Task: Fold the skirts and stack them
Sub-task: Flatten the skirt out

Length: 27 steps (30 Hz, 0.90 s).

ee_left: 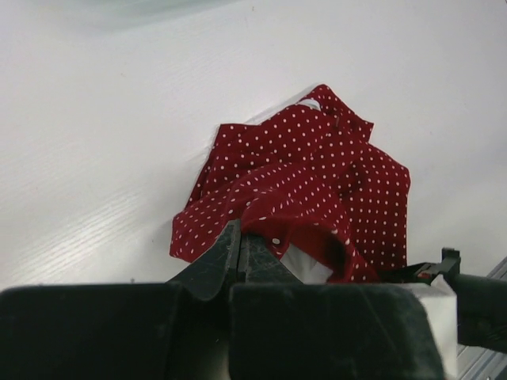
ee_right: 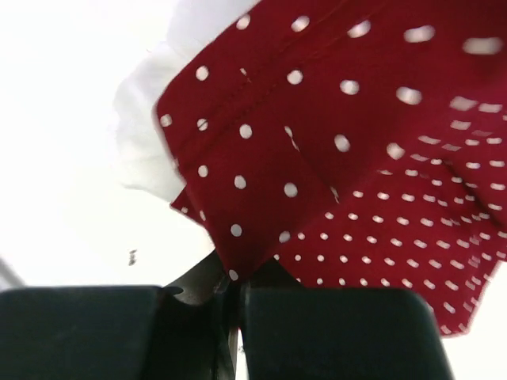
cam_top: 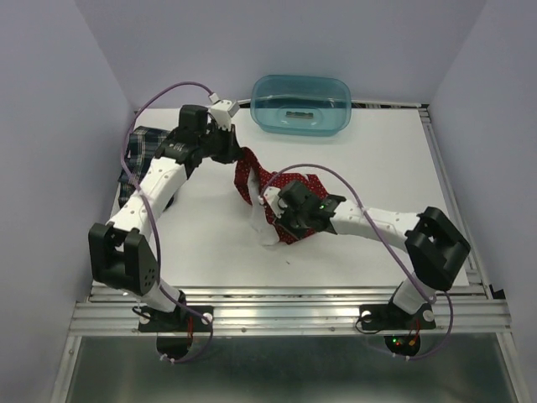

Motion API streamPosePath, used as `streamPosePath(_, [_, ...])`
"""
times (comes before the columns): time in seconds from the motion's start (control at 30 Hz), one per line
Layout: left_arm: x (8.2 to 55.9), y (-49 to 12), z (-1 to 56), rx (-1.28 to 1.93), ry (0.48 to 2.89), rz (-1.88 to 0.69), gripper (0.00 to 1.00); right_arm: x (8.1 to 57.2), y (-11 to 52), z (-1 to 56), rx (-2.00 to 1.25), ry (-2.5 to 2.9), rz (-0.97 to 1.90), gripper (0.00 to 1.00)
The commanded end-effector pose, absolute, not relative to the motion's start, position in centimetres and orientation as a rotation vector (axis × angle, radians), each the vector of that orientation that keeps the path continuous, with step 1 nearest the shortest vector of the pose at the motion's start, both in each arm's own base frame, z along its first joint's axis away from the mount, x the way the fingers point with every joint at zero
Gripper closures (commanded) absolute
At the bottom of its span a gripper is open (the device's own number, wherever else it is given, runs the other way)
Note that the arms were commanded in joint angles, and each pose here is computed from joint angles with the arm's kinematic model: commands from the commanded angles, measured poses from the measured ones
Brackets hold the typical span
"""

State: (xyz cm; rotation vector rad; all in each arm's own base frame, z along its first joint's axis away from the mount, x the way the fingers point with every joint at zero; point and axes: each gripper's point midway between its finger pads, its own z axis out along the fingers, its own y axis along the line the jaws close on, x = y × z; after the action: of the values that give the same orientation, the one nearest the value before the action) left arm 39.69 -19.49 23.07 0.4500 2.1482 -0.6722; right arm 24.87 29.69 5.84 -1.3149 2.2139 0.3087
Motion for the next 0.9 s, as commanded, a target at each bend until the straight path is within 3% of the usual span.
streamPosePath(0.0, [36.4,-17.9,25.7,0.59,2.055,-0.595,1.0,25.6,31.8,15.9,-1.166,1.997,0.485,0.99])
streamPosePath(0.2, [29.5,-15.3,26.6,0.865,2.036,-0.531,1.0,24.3,28.9,28.0,-1.066,1.88,0.855,0.99])
streamPosePath(0.37, [25.9,-15.4,30.5,0.923,1.977,-0.614,1.0,24.9,26.6,31.0,-0.98,1.844,0.954,0.99])
streamPosePath(0.5, [28.8,-14.8,30.2,0.751,2.023,-0.555,1.0,30.5,22.0,28.0,-0.828,1.962,0.949,0.99])
streamPosePath(0.7, [36.8,-13.0,23.1,0.448,2.196,-0.386,1.0,36.5,17.6,15.3,-0.76,2.263,0.842,0.99])
streamPosePath(0.87, [42.5,-11.4,21.3,0.331,2.188,-0.244,1.0,41.6,16.0,12.6,-0.673,2.326,0.713,0.99])
